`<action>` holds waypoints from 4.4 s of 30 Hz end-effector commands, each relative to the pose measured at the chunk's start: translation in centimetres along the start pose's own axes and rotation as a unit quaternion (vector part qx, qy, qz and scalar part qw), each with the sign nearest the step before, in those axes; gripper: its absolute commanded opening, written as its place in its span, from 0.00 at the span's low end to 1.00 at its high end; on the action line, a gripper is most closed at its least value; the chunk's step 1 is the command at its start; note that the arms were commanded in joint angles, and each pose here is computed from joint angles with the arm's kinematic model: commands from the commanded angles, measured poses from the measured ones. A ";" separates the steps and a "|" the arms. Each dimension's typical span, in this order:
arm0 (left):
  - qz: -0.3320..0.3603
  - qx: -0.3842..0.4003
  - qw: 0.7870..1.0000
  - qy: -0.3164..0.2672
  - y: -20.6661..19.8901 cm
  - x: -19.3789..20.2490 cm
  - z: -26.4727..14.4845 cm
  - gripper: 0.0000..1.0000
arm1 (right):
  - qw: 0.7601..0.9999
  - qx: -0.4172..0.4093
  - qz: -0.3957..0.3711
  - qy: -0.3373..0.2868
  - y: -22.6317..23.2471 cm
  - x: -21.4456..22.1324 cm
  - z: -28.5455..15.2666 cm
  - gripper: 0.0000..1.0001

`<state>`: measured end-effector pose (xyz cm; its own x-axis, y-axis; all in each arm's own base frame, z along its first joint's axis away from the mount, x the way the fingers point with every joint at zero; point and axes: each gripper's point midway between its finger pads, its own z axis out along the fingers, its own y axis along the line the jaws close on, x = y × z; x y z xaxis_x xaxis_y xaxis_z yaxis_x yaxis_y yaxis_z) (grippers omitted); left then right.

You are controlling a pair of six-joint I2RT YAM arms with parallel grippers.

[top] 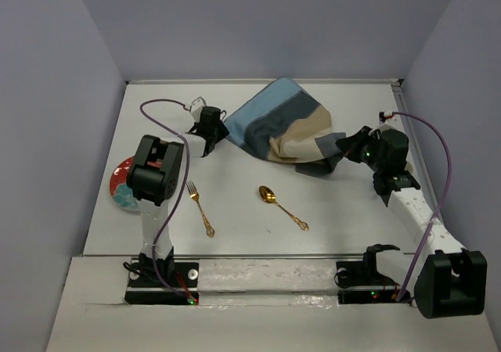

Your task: Set the dinner table for one person

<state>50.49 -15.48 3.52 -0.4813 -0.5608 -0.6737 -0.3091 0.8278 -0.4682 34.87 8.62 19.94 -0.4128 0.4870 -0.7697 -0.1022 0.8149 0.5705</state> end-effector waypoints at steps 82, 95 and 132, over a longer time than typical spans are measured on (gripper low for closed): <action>-0.032 0.220 0.939 -0.262 -10.0 -20.4 -24.5 0.00 | 0.991 -0.007 -0.056 -0.122 6.4 -12.4 -3.8 0.00; -0.034 0.236 0.919 -0.314 -11.8 -28.1 -28.5 0.00 | 0.979 0.013 -0.093 -0.181 8.9 -20.2 -3.2 0.00; -0.130 0.133 0.976 -0.110 4.7 -7.6 -11.3 0.00 | 0.994 0.064 0.046 0.076 -5.5 2.6 9.5 0.00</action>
<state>42.30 -6.68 9.67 -0.3350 -0.7321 -0.5932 -0.2741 0.6780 -0.6820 41.92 7.73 9.68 -0.6152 0.4999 -0.6096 0.1350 0.8286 0.5433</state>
